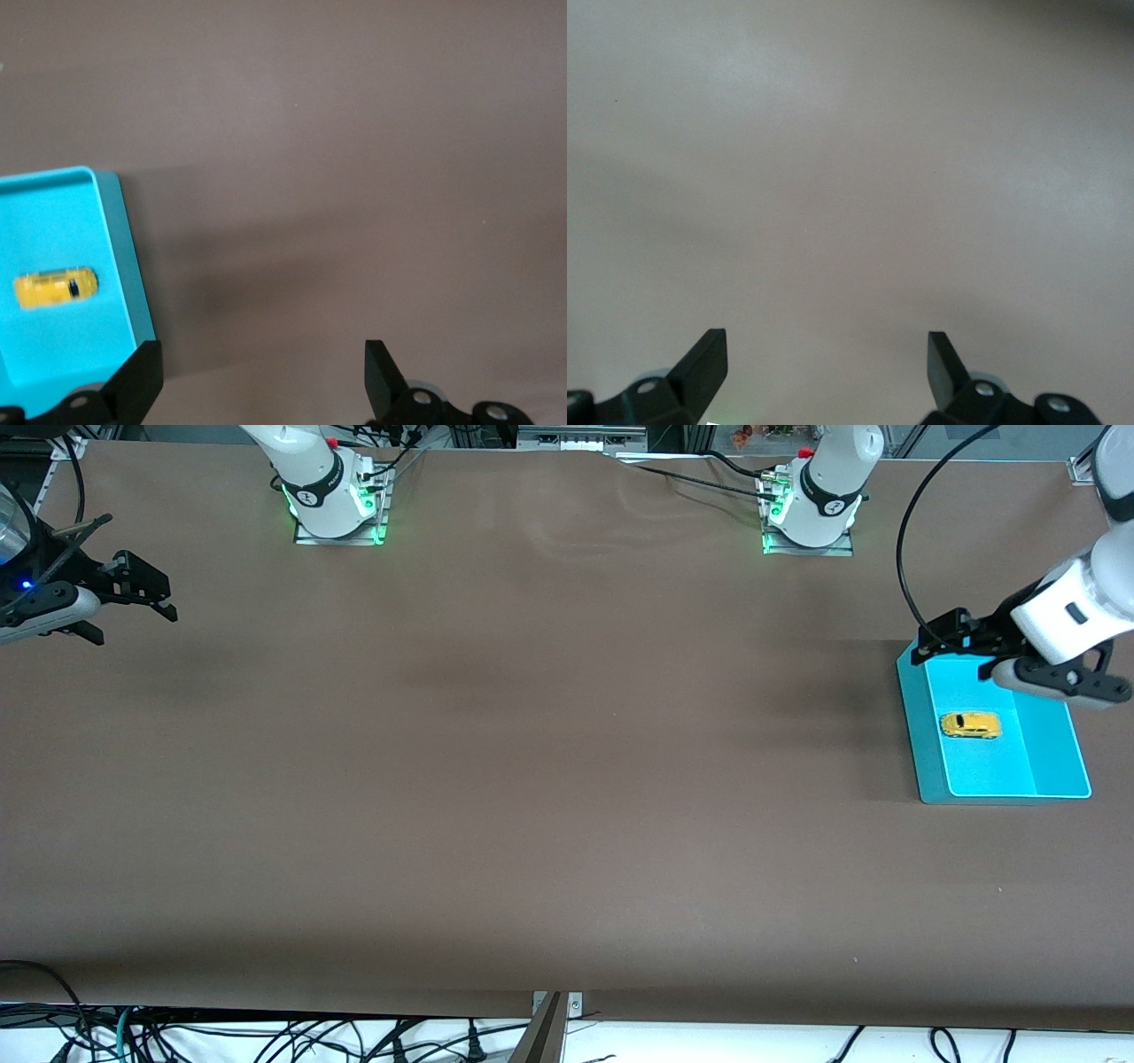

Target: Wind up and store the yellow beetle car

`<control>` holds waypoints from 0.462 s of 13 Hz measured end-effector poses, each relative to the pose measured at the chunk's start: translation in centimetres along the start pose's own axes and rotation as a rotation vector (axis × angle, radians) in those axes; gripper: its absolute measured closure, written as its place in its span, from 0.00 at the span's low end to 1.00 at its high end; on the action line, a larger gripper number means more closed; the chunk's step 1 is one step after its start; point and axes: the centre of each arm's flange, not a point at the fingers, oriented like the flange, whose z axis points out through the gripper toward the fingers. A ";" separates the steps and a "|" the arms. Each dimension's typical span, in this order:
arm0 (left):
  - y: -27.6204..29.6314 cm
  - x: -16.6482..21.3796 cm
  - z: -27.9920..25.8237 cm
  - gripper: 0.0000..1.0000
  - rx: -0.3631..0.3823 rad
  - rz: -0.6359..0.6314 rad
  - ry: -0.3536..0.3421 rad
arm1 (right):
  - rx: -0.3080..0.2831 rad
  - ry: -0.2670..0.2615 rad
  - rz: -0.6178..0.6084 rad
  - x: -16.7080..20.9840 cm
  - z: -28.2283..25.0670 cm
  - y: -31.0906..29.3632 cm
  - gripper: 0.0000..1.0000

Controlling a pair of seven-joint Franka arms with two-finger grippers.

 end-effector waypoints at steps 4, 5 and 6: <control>-2.7 -0.5 -1.1 0.00 -0.005 -0.105 -0.021 | 0.002 -0.005 0.000 -0.1 0.0 0.0 0.00; -3.0 -0.4 -0.7 0.00 -0.003 -0.092 -0.032 | 0.002 -0.006 0.000 -0.1 0.1 0.0 0.00; -2.9 -0.3 -0.4 0.00 0.001 -0.076 -0.040 | 0.003 -0.006 0.000 -0.1 0.1 0.0 0.00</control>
